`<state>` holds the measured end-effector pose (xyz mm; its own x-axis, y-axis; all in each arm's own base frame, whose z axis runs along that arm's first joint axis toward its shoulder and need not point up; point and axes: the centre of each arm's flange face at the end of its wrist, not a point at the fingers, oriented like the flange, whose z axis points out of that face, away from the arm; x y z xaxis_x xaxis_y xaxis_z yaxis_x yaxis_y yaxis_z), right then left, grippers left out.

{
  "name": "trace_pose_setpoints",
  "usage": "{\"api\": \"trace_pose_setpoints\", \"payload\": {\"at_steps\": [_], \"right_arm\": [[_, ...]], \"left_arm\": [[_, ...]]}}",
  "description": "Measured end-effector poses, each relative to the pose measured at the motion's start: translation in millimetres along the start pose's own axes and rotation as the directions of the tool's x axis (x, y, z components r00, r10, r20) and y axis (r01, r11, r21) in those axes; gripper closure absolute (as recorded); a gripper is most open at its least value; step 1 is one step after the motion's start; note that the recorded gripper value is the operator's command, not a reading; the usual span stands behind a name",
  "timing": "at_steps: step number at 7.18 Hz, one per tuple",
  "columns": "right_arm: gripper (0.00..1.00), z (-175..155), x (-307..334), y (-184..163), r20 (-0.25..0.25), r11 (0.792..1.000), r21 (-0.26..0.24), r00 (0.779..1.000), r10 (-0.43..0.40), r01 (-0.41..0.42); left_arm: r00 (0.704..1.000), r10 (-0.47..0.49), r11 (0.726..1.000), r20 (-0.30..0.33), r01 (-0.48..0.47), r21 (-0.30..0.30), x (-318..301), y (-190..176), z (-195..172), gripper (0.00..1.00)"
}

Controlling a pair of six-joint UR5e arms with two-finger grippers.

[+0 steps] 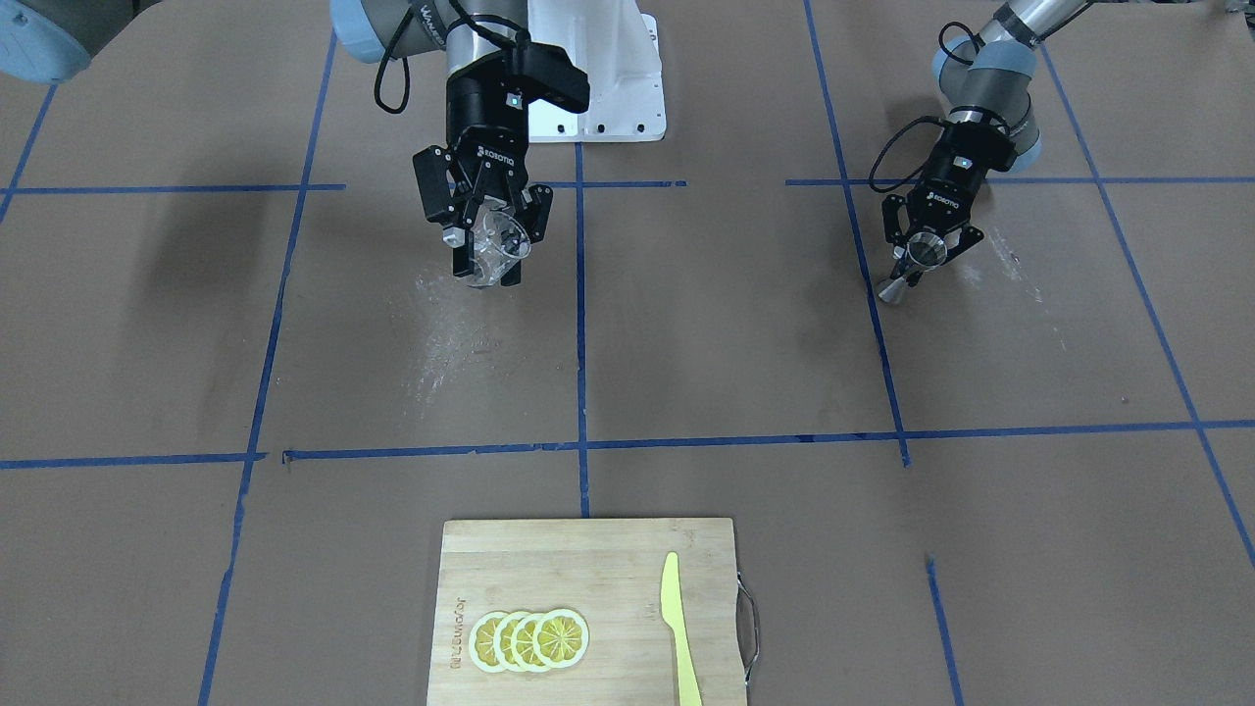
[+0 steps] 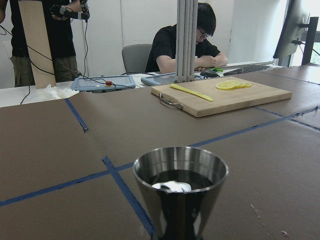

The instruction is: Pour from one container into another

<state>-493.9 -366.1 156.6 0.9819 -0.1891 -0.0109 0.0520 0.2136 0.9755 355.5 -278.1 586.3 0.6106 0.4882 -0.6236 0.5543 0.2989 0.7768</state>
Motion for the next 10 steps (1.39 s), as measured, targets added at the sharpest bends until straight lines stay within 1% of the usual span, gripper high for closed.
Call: {"api": "trace_pose_setpoints", "payload": {"at_steps": [3,7,9,10], "right_arm": [[1.0,0.0,0.0,0.0,0.0,1.0,0.0,1.0,0.0,0.0],[1.0,0.0,-0.1,0.1,0.0,1.0,0.0,1.0,-0.001,0.001],[1.0,0.0,0.0,0.1,0.0,1.0,0.0,1.0,-0.001,0.001],[1.0,0.0,0.0,0.0,0.0,1.0,0.0,1.0,0.0,0.0]], "left_arm": [[1.0,-0.011,1.0,0.009,0.011,0.02,5.0,-0.5,3.2,0.83],[1.0,-0.01,1.0,0.009,0.01,0.017,7.6,4.4,6.0,0.82],[1.0,-0.01,1.0,0.008,0.01,0.015,7.5,5.3,6.0,0.75],[1.0,-0.009,1.0,0.007,0.009,0.014,7.4,5.6,5.9,0.68]]}}
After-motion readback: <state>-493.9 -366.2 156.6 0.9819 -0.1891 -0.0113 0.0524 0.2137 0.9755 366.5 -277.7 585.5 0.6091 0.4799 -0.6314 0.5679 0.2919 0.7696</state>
